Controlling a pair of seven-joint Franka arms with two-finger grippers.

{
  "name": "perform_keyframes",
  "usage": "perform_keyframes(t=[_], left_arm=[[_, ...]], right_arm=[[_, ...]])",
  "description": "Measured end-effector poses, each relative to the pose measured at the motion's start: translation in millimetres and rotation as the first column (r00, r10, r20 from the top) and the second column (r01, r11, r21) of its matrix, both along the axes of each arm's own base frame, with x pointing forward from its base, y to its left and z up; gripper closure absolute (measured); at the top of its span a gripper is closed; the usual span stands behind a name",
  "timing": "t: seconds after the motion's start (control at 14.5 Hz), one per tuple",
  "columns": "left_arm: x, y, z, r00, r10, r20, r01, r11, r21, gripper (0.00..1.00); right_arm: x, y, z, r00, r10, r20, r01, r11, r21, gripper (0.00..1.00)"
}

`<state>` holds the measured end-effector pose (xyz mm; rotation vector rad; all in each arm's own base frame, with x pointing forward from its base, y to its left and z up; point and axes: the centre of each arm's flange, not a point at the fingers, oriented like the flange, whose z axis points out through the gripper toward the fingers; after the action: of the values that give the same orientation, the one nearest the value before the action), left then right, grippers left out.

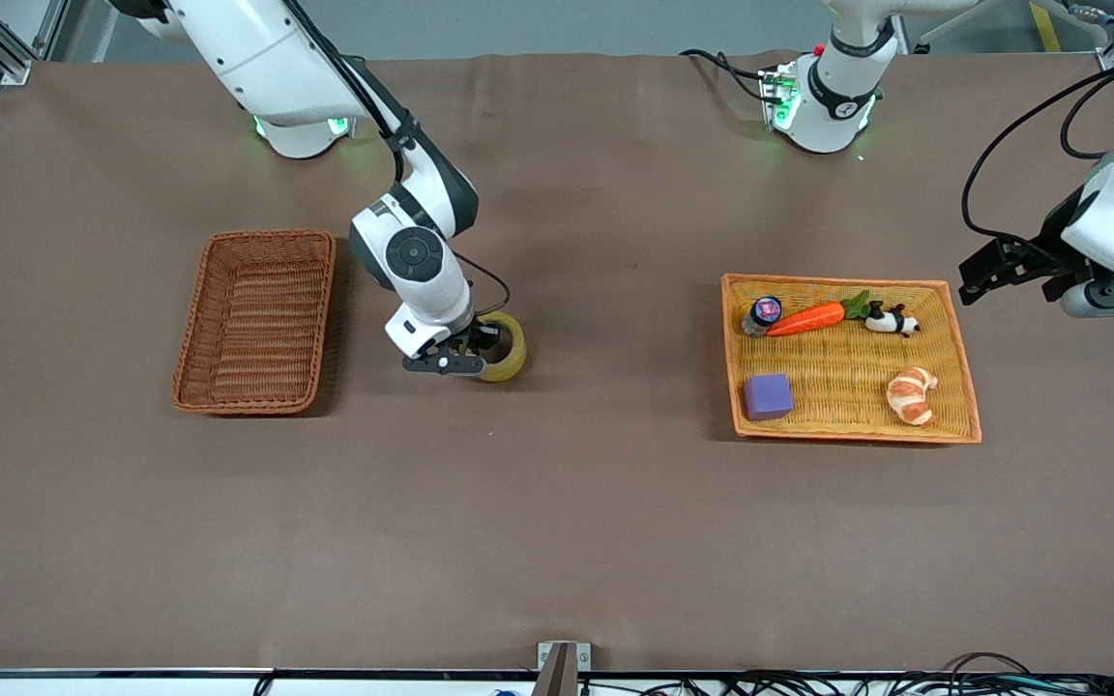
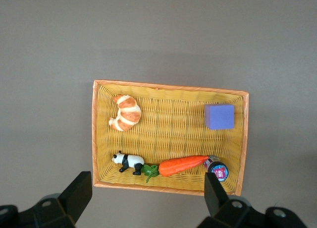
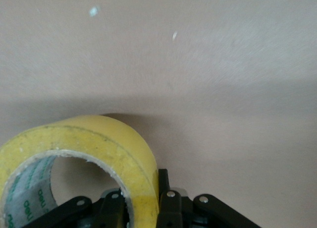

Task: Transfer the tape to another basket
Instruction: 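Grasp the tape rim with the right gripper and lift it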

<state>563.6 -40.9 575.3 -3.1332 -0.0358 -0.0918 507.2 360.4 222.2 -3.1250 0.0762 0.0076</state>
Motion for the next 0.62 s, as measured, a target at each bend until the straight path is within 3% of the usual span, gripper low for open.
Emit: perform_keyframes(t=[0.28, 0.62], left_arm=[[1.7, -0.1, -3.3, 1.0, 0.0, -0.006, 0.0, 1.0, 0.0, 0.0], [2.9, -1.2, 4.3, 1.0, 0.007, 0.008, -0.007, 1.0, -0.029, 0.0]], right_arm=[[32.6, -42.9, 95.2, 0.999, -0.043, 0.013, 0.043, 0.998, -0.037, 0.78], [50.6, -151.5, 198.4, 0.998, 0.065, 0.004, -0.065, 0.994, -0.092, 0.78]])
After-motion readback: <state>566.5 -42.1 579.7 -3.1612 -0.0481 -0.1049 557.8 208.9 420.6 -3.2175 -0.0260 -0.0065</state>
